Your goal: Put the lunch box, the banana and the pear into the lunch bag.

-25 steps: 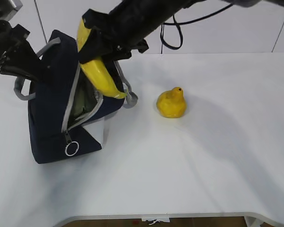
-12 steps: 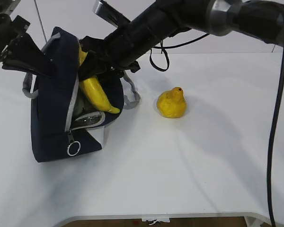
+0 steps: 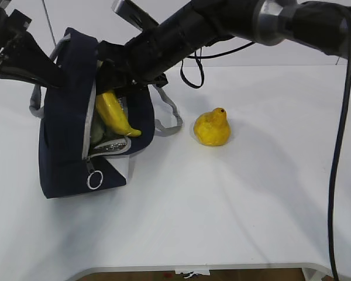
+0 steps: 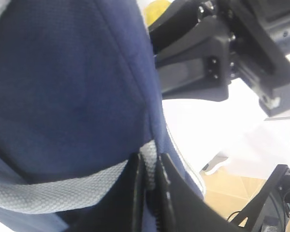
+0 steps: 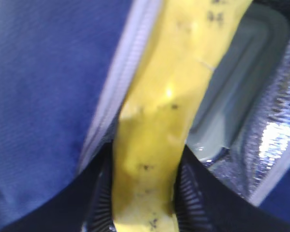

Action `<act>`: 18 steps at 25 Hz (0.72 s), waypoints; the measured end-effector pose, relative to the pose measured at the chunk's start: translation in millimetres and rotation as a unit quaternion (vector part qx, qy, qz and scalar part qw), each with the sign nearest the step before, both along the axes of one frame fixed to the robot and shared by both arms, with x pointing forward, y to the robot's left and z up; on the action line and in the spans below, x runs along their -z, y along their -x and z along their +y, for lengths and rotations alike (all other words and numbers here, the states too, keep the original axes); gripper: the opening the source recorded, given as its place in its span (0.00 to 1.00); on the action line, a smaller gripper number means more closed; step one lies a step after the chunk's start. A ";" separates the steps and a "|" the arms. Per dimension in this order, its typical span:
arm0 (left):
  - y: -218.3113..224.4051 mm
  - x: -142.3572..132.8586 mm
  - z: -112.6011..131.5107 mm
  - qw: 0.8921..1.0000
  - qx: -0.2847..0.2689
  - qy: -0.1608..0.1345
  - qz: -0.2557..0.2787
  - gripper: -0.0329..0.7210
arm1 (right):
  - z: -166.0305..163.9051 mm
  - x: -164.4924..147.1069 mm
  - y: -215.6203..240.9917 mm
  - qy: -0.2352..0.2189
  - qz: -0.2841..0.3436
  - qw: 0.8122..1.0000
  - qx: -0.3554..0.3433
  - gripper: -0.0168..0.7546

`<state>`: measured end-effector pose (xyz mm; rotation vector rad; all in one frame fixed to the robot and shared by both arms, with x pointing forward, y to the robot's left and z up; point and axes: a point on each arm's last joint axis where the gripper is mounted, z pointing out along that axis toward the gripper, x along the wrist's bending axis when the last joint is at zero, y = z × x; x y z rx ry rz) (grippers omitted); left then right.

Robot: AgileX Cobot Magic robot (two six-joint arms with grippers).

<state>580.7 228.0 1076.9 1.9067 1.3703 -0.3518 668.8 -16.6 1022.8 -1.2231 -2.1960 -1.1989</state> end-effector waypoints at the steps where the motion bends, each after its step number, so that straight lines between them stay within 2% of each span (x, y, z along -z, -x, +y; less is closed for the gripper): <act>1: 0.0 0.0 0.0 1.000 0.000 0.000 0.000 0.06 | 0.4 -0.2 0.1 -0.001 -0.001 1.000 0.000 0.37; 4: 0.0 0.0 0.0 1.000 0.000 0.000 0.000 0.06 | 2.9 -0.5 1.3 -0.003 -0.003 1.000 -0.002 0.44; 8: 0.0 -0.2 -0.2 1.000 0.000 0.002 0.000 0.06 | 3.3 -1.2 -0.6 -0.008 -0.008 1.000 0.007 0.74; 10: 0.1 -0.3 -0.3 1.000 0.000 0.002 0.001 0.06 | 3.4 -1.5 -0.8 -0.009 -0.009 1.000 0.007 0.83; 16: 0.3 -0.3 -0.3 1.000 0.001 0.002 0.001 0.06 | -6.5 -15.7 -1.9 0.019 -0.018 1.000 -0.016 0.86; 18: 0.3 0.0 -0.1 1.000 0.001 0.000 0.001 0.06 | -15.4 -28.7 -3.3 0.058 -0.032 0.998 -0.021 0.85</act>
